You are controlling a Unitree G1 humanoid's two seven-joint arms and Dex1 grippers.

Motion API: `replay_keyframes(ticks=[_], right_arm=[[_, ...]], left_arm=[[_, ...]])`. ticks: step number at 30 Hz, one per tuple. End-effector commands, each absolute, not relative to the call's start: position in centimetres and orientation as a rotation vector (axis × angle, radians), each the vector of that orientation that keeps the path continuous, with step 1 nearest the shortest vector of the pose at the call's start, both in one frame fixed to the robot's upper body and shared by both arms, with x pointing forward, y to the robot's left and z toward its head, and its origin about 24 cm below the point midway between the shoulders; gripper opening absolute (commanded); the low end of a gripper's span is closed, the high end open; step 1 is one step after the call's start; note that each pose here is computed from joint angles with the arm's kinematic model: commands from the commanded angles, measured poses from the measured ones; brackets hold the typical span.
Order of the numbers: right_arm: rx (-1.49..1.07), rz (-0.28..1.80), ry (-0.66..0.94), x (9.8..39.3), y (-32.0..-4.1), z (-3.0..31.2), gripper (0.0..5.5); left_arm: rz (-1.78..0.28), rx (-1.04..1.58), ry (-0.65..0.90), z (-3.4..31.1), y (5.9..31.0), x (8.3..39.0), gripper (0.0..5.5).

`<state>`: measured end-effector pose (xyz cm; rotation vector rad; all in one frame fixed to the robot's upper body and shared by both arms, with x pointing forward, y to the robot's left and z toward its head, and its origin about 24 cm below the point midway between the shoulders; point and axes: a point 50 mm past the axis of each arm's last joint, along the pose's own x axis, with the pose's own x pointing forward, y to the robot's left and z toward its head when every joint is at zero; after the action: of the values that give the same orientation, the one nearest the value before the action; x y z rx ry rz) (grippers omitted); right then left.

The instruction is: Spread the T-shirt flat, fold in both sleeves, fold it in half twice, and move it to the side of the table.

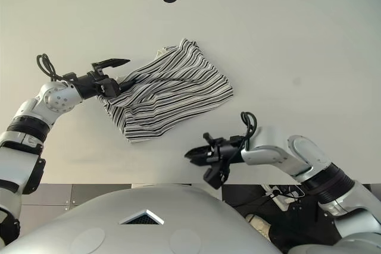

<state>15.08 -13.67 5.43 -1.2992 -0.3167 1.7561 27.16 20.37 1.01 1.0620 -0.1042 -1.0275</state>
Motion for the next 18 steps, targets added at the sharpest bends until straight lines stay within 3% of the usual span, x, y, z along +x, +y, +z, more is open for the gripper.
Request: replay_keyframes(ticks=[1,4,14,18], right_arm=[[-1.224,1.468,-0.581,18.0,-10.2,8.9,1.31],[-1.182,1.436,-0.628,18.5,-7.7,8.0,1.31],[-1.18,1.58,-0.541,17.5,-4.0,1.0,1.31],[-1.179,1.534,-0.567,18.6,-3.0,0.7,1.31]], left_arm=[[-1.091,1.067,0.03,-1.2,21.2,25.6,3.11],[-1.099,1.05,0.024,-1.5,21.0,25.2,3.11],[-1.126,1.045,0.003,-1.4,20.0,25.6,3.11],[-1.134,1.038,0.014,-1.8,19.6,25.6,3.11]])
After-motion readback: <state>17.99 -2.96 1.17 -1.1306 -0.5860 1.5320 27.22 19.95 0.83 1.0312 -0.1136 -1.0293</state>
